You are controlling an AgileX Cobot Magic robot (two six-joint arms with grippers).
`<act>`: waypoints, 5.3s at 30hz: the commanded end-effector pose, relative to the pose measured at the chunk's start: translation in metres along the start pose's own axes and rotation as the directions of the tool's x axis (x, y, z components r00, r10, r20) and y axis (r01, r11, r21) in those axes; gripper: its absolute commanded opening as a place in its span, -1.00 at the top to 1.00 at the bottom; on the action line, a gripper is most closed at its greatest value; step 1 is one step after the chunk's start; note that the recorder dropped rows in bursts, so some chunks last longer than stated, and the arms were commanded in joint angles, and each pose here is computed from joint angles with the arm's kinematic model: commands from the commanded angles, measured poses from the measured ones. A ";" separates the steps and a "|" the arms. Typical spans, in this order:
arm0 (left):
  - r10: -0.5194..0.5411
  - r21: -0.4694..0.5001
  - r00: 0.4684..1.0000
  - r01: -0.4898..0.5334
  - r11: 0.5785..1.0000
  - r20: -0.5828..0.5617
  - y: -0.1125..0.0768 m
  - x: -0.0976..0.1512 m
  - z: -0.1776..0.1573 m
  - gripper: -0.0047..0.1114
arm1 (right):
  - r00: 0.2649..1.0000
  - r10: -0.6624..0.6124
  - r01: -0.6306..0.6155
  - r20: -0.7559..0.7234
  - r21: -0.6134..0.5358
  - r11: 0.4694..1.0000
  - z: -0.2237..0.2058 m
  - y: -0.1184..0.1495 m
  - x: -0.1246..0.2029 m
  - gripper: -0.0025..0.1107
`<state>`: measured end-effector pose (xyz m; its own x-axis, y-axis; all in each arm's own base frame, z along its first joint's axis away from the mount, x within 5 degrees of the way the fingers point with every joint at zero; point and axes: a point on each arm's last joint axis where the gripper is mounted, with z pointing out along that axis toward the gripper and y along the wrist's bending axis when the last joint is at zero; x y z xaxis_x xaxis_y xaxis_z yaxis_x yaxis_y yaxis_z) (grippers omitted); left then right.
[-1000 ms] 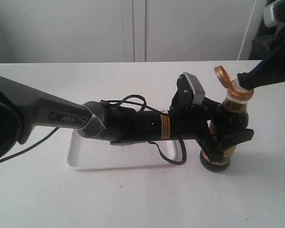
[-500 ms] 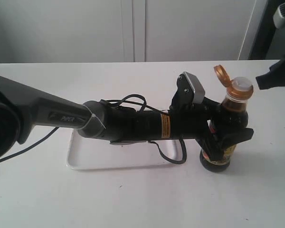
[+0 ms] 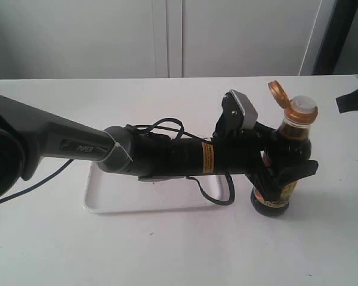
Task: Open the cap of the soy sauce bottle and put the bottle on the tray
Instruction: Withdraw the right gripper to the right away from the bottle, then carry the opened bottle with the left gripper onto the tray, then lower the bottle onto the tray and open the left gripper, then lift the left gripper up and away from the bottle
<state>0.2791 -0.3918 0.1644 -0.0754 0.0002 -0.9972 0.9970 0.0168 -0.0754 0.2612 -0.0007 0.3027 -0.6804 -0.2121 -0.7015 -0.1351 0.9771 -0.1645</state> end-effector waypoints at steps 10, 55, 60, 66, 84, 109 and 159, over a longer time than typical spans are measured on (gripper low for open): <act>0.038 0.013 0.999 -0.038 0.999 -0.017 -0.008 -0.023 -0.001 0.92 | 0.998 0.057 -0.056 -0.015 0.052 0.997 0.002 -0.017 0.006 0.96; 0.119 -0.328 0.993 -0.110 0.938 0.009 0.026 -0.096 -0.194 0.92 | 0.991 0.059 -0.055 0.120 -0.038 0.998 0.017 0.015 0.014 0.96; 0.108 -0.379 0.994 -0.102 0.920 -0.007 0.031 -0.087 -0.210 0.92 | 0.991 0.059 -0.055 0.122 -0.038 0.998 0.017 0.015 0.014 0.96; 0.112 -0.397 0.994 -0.109 0.911 -0.017 0.036 -0.082 -0.215 0.92 | 0.990 0.059 -0.055 0.126 -0.037 0.998 0.016 0.015 0.013 0.96; 0.025 -0.461 1.000 -0.024 0.887 -0.004 0.055 -0.048 -0.214 0.92 | 0.989 0.059 -0.055 0.135 -0.035 0.998 0.016 0.015 0.013 0.96; -0.047 -0.433 0.998 0.026 0.901 -0.037 0.058 -0.031 -0.215 0.31 | 0.990 0.059 -0.055 0.128 -0.037 0.998 0.016 0.015 0.013 0.96; 0.207 -0.482 0.974 -0.140 0.865 0.089 0.010 -0.168 -0.253 -0.57 | 0.973 0.014 -0.012 0.231 -0.008 1.000 0.015 0.013 0.004 0.96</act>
<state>0.3040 -0.1414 0.3114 0.1103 -0.0381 -0.9932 0.8698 0.4871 0.0779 0.2653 0.0100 0.2863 -0.5367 -0.1667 -0.8272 -0.1206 0.9854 -0.1203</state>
